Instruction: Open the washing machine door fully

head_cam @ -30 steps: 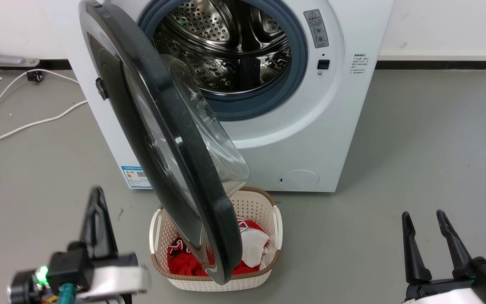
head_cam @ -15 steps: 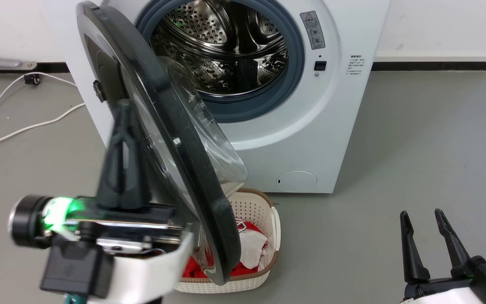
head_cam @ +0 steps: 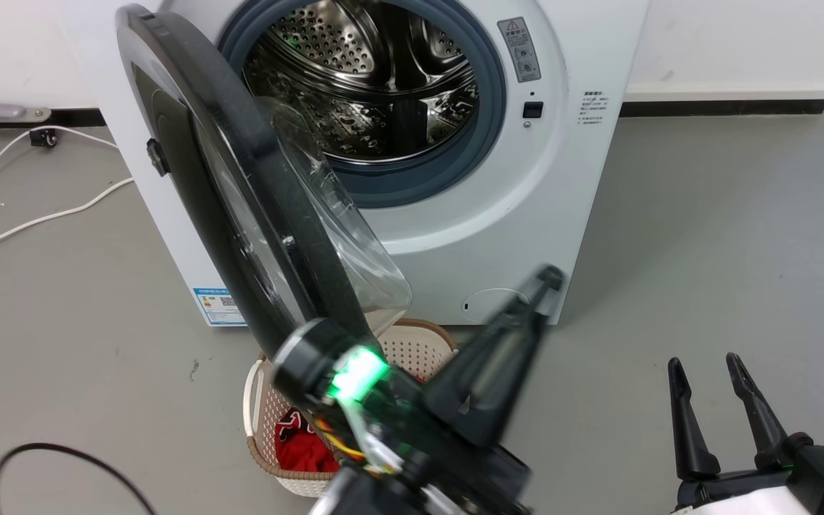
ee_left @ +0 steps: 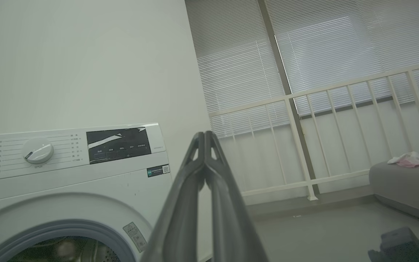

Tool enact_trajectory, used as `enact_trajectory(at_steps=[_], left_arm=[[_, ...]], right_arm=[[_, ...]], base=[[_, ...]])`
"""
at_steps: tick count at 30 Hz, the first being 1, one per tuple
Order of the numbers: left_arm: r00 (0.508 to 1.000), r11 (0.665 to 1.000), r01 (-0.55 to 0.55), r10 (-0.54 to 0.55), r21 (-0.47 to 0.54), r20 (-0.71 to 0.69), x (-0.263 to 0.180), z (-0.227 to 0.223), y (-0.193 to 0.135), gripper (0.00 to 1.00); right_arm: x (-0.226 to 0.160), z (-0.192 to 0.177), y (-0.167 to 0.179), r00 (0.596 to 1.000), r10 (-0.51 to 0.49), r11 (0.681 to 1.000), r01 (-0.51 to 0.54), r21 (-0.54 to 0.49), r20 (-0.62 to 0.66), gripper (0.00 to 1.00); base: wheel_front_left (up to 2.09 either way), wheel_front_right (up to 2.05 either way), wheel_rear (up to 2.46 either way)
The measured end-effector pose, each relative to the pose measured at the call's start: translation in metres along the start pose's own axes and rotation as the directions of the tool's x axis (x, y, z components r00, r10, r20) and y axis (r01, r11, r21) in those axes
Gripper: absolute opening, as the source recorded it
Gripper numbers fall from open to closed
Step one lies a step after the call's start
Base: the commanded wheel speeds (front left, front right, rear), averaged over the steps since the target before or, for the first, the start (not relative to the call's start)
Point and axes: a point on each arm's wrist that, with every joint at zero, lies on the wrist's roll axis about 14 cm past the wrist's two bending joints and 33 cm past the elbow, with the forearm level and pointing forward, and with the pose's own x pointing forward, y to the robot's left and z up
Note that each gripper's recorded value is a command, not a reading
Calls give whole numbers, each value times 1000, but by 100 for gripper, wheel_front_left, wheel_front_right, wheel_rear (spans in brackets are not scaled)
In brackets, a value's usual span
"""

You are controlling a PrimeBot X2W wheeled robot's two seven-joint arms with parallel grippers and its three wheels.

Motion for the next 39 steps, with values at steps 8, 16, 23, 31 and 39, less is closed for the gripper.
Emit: enact_trajectory(at_steps=[8, 16, 23, 31, 39], left_arm=[[992, 988, 116, -121, -98, -45, -2, -18, -45, 0], [968, 974, 146, -177, -172, -179, -25, -56, -68, 0], [934, 979, 77, -136, -188, -330, -58, -92, -59, 0], [892, 990, -62, -1, -125, -451, -83, -124, -17, 0], [837, 985, -168, 116, -49, -535, -103, -151, 26, 0]], right_arm=[[-1, -2, -2, 1000, -8, 1000, 8, 0, -7, 100], [2, -5, -1, 1000, -2, 1000, 2, 3, -14, 100], [4, -10, 0, 1000, 2, 1000, -2, 6, -29, 100], [13, -16, 0, 999, 5, 1000, -5, 7, -42, 100], [19, -26, 0, 998, 7, 1000, -6, 9, -68, 100]], base=[[0, 0, 0], [0, 0, 0], [0, 0, 0], [0, 0, 0], [0, 0, 0]])
